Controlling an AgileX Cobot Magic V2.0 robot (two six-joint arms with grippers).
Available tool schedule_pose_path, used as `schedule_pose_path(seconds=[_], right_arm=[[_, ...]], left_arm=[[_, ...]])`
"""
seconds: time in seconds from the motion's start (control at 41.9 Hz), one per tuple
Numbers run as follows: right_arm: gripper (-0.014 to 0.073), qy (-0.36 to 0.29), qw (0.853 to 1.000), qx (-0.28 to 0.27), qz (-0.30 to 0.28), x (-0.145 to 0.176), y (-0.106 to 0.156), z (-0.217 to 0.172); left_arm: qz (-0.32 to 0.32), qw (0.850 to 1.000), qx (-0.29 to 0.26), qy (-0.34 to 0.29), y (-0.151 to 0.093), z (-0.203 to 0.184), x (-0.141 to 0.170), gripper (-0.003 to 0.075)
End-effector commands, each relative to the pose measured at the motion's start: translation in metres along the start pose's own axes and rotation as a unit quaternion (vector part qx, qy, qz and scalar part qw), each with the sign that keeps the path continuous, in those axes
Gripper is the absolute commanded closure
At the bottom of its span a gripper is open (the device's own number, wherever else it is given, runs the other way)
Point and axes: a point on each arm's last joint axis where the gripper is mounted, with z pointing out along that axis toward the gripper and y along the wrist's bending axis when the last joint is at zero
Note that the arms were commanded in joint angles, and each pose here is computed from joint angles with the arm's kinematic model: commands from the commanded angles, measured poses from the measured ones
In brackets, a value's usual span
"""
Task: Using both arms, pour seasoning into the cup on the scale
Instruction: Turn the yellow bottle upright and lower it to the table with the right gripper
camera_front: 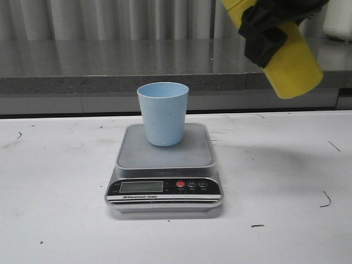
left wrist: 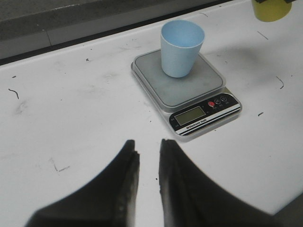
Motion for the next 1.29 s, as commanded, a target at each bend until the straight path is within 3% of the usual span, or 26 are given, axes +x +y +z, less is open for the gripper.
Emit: schedule_pose_path(seconds=[0.0,0.167,0.334,0.454,0.812,1.099,1.17,1.266], right_arm=[[0.0232,-0.13,0.991,0.004,0.043,-0.006,-0.014,-0.024],[0.0232,-0.208,0.973,-0.002,0.102,0.03,-0.015,-0.011],[0.0232,-0.28,0.946,0.003,0.163,0.059,-0.012,0.002],[0.0232,-0.309,0.935,0.008,0.174,0.071,-0.009,0.013],[0.0232,-0.328,0.927,0.006,0.184,0.084,-0.001,0.055],[0.0223,-0.303,0.933,0.003,0.194,0.095,0.004,0.076],[0.0155,-0.297,0.935,0.002,0.194,0.097,0.005,0.078],[-0.0004,-0.284,0.939,0.0,0.194,0.099,0.006,0.08]], left_arm=[[-0.004,0.999,0.004,-0.047,-0.001,-0.004,-0.013,0.0608],[-0.004,0.999,0.004,-0.047,-0.001,-0.004,-0.013,0.0608],[-0.004,0.999,0.004,-0.047,-0.001,-0.004,-0.013,0.0608],[-0.004,0.999,0.004,-0.047,-0.001,-0.004,-0.013,0.0608],[-0.004,0.999,0.004,-0.047,-0.001,-0.004,-0.013,0.0608],[-0.004,0.999,0.004,-0.047,-0.001,-0.004,-0.013,0.0608],[-0.004,0.999,0.004,-0.047,-0.001,-0.004,-0.013,0.0608],[-0.004,0.999,0.004,-0.047,-0.001,-0.004,-0.013,0.0608]])
